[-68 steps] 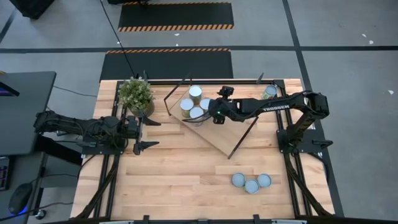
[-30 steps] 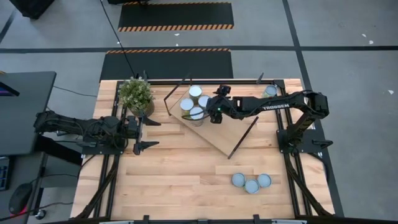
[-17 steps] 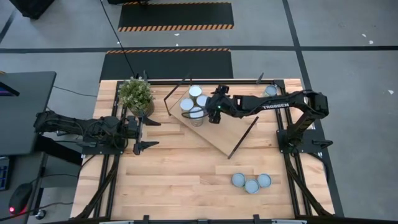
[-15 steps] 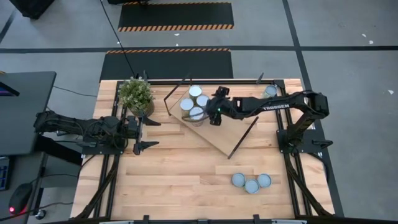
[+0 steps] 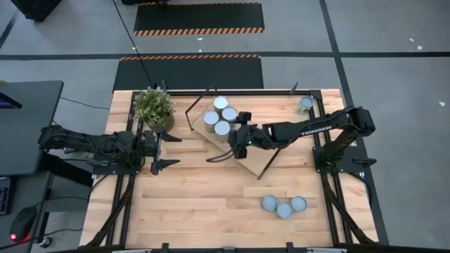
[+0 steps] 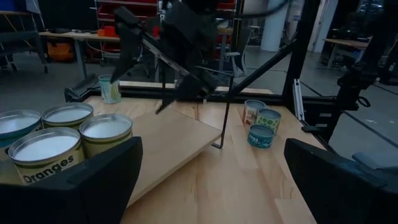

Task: Pick and place cans onto a shelf
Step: Put the canned peas on the shelf

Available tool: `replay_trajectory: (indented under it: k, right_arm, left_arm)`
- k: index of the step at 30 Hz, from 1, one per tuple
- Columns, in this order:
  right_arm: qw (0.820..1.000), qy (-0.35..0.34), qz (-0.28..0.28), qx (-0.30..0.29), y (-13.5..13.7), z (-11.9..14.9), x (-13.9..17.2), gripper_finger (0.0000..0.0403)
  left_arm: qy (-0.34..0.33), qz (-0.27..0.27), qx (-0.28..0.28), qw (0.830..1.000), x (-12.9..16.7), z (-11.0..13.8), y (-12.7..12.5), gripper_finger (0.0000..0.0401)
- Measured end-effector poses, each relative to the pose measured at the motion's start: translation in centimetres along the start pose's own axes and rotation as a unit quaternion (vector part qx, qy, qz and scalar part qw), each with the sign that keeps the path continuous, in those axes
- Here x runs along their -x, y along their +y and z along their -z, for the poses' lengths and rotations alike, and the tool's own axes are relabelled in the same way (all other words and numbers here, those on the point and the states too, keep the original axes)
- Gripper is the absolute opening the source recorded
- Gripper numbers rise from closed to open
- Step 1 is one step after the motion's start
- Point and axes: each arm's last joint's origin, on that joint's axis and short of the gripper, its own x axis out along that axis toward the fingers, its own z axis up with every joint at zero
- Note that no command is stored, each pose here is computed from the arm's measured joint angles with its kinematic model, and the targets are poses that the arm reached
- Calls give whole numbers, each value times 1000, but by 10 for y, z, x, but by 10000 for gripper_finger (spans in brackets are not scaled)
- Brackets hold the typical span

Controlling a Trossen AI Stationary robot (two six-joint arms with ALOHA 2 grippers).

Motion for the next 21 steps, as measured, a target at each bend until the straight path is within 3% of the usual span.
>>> replay_trajectory:
  k: [12, 21]
  right_arm:
    - [994, 23, 74, 78, 14, 12, -40, 373]
    - [993, 28, 88, 69, 5, 15, -49, 373]
  left_arm:
    - [0, 0, 0, 1000, 0, 0, 0, 398]
    - [2, 0, 0, 1000, 0, 0, 0, 398]
